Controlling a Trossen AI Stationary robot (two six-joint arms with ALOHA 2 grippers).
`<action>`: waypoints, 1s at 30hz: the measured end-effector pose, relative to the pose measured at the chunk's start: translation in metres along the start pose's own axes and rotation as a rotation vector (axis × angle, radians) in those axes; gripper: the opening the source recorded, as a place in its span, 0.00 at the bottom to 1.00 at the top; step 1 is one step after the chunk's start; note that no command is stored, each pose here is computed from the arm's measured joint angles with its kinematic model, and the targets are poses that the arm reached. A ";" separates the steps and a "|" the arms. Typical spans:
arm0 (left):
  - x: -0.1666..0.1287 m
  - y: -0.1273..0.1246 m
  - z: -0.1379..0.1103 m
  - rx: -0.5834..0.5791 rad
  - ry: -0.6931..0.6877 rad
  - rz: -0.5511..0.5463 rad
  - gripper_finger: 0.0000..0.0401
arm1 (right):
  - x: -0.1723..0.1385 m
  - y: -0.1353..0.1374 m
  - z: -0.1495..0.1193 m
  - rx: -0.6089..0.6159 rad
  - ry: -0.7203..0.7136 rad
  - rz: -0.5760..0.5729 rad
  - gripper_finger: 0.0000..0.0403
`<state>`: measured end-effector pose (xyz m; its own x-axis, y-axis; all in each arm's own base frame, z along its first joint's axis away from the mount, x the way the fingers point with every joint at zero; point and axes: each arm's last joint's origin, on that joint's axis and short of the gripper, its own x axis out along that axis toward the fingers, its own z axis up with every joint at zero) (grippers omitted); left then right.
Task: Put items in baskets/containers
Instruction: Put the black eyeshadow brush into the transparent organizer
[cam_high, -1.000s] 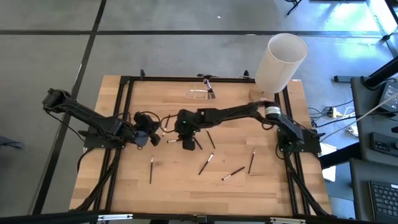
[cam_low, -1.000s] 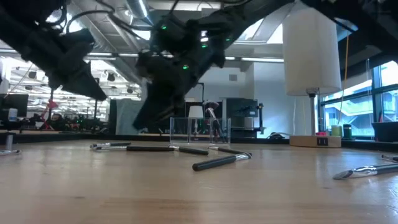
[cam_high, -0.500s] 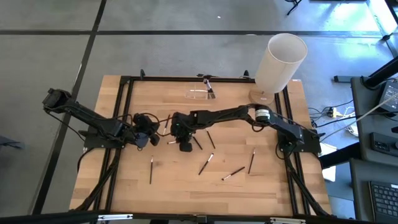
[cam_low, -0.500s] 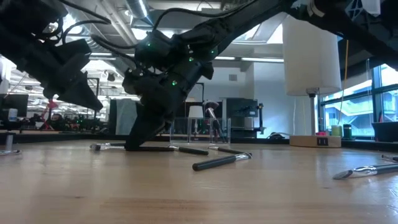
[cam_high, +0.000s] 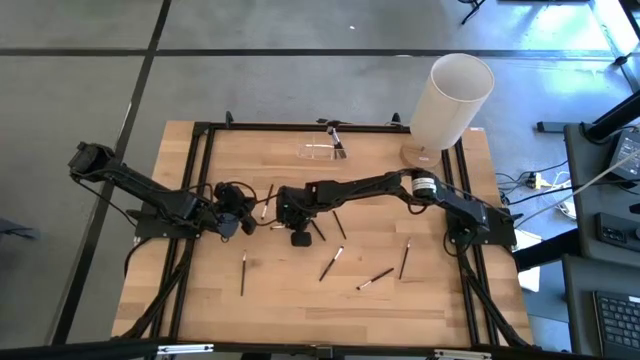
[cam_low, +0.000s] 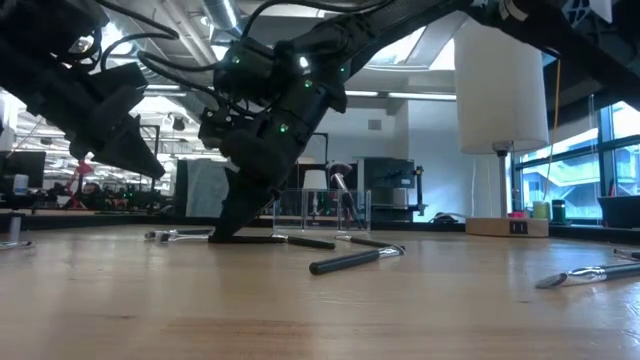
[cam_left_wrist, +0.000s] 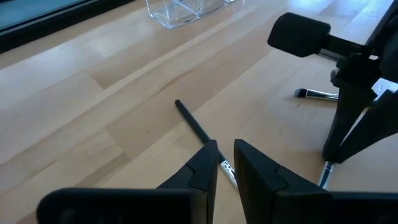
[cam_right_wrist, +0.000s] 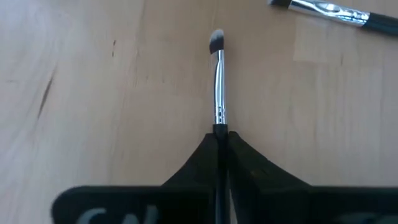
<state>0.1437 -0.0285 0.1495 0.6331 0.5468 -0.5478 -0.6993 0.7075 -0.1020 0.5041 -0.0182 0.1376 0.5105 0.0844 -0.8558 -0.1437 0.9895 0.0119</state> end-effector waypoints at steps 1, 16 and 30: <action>0.000 0.000 0.000 0.000 0.000 0.000 0.12 | 0.000 0.000 0.000 0.007 0.001 -0.003 0.04; 0.000 0.000 0.000 0.035 0.005 -0.002 0.13 | -0.011 -0.016 0.010 0.228 -0.116 -0.038 0.08; -0.018 0.002 0.013 0.014 -0.040 -0.157 0.13 | -0.058 -0.062 0.020 0.306 -0.252 -0.099 0.07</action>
<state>0.1350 -0.0315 0.1698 0.7473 0.4463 -0.4922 -0.5863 0.7916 -0.1723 0.5008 -0.0823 0.1966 0.7066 -0.0249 -0.7072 0.1565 0.9801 0.1218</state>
